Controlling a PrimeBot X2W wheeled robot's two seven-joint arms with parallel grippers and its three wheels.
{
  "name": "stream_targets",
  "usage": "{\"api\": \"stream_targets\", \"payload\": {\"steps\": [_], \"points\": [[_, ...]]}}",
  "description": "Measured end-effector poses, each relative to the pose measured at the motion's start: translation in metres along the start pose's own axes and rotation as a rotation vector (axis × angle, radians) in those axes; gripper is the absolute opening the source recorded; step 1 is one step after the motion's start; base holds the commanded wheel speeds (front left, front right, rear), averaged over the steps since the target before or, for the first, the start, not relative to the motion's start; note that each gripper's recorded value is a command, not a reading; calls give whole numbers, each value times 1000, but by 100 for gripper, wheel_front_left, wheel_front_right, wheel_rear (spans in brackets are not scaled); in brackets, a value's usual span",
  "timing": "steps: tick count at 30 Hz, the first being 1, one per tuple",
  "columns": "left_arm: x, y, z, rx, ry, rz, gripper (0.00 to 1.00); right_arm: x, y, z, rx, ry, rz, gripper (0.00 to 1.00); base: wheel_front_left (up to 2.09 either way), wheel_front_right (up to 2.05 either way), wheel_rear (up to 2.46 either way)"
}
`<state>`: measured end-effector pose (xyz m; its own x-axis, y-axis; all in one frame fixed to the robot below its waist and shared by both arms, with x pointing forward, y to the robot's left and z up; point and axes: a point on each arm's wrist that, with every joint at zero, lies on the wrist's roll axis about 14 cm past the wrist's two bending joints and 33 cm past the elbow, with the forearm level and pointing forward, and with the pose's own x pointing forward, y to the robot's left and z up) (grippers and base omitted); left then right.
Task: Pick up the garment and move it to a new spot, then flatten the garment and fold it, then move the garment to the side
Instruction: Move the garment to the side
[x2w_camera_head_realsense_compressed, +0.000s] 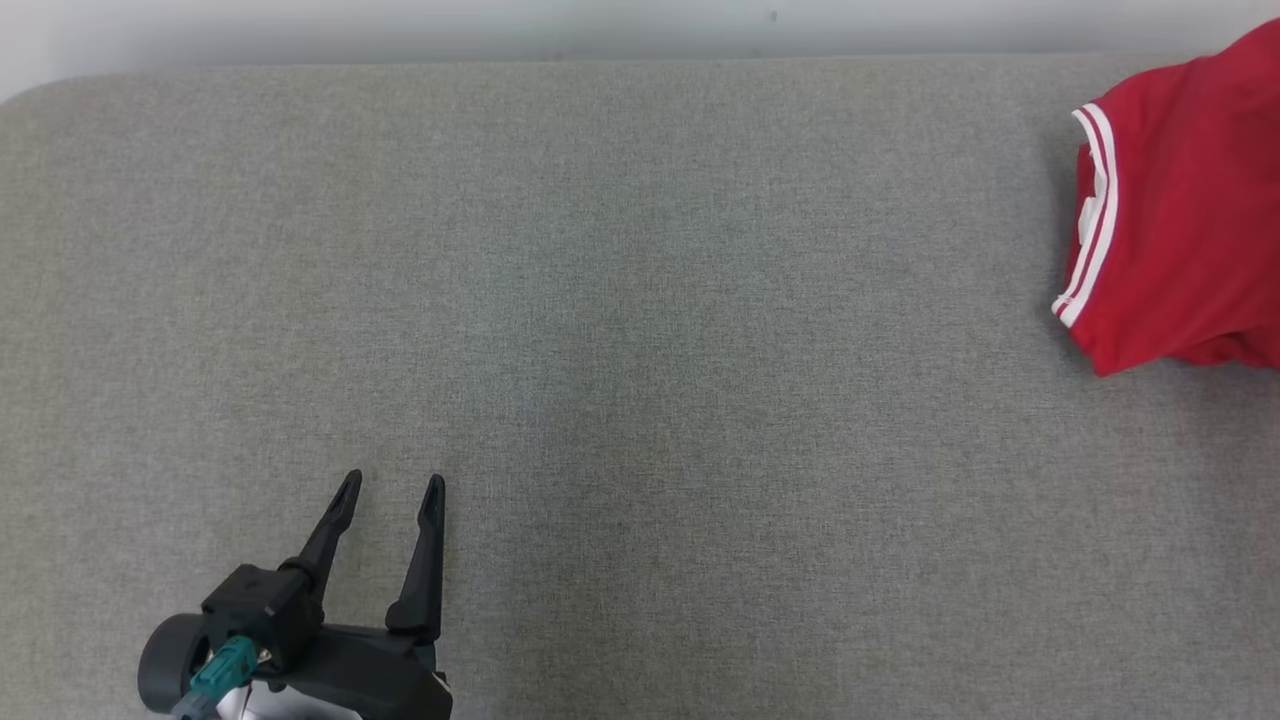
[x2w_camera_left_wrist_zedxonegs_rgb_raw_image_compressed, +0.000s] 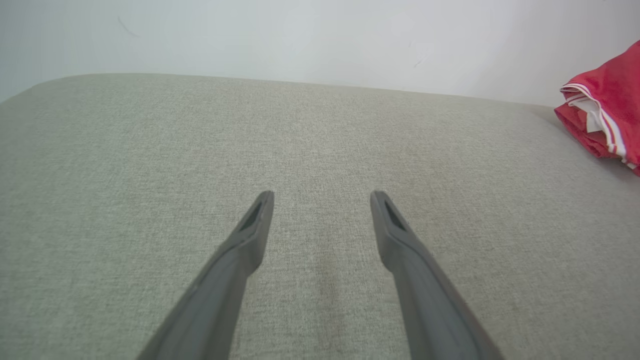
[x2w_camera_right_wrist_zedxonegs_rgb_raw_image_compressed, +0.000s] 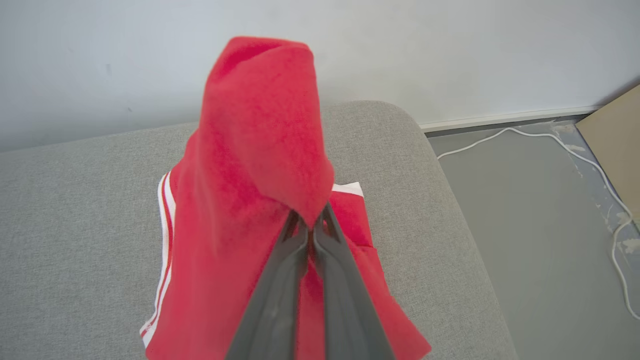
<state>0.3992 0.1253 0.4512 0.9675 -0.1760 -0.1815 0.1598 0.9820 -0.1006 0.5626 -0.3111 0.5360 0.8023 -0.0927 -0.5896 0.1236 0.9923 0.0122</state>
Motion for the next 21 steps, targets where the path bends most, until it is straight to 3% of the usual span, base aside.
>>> {"api": "stream_targets", "payload": {"steps": [11, 12, 13, 14, 21], "points": [[3, 7, -3, 3, 12, 18, 100, 13, -11, -4, -55, 32, -62, 2, 0, 0, 0], [3, 7, -4, 3, 13, 19, 100, 13, -13, -6, -61, 36, -70, 45, 0, 0, 0], [3, 8, -4, 3, 14, 19, 100, 13, -15, -7, -76, 39, -79, 45, 0, 0, 0], [3, 8, -5, 3, 17, 21, 100, 13, -16, -7, -89, 41, -87, 100, 0, 0, 0], [3, 9, -6, 4, 20, 24, 100, 8, -23, -1, -100, 29, -113, 100, 0, 0, 0]]}}
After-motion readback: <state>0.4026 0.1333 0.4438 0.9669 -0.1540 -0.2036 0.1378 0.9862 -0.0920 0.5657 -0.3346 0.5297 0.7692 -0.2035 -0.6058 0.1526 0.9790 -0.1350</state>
